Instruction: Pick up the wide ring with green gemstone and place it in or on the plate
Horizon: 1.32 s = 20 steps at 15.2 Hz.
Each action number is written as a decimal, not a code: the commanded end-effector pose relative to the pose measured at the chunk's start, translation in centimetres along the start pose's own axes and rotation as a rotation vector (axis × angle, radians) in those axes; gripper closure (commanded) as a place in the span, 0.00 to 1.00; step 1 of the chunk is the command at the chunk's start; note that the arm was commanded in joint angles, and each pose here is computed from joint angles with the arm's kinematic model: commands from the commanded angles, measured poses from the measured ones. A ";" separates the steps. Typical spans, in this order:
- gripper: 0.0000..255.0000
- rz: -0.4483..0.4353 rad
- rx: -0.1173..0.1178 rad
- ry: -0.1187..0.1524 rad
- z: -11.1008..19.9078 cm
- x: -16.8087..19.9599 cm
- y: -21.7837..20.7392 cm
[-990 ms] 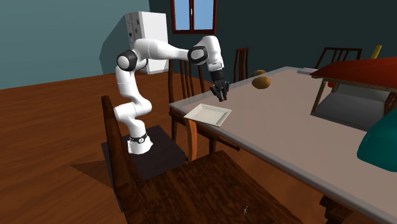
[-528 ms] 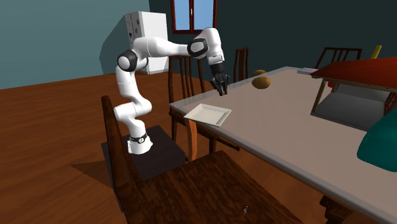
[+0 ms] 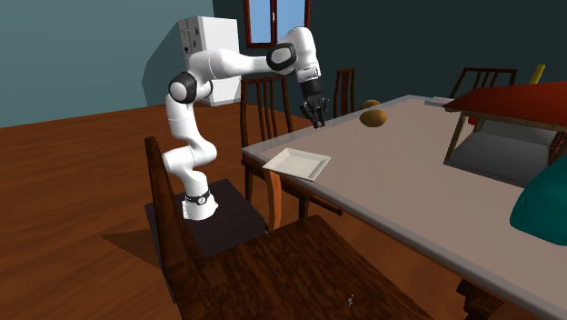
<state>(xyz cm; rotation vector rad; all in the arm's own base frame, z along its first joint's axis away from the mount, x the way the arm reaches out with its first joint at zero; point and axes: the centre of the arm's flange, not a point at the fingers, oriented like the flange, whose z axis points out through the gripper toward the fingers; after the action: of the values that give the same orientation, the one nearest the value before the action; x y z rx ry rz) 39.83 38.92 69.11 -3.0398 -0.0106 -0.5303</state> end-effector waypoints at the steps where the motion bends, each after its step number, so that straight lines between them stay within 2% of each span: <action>1: 1.00 0.000 0.000 0.000 -0.1 0.8 1.9; 12: 1.00 0.000 0.000 0.000 0.3 6.9 15.3; 20: 1.00 0.000 0.000 0.000 4.2 5.5 15.5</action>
<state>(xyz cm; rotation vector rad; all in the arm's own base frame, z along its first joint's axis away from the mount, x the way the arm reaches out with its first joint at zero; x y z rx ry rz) 46.66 23.64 66.80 -3.0401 -0.0110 -0.5292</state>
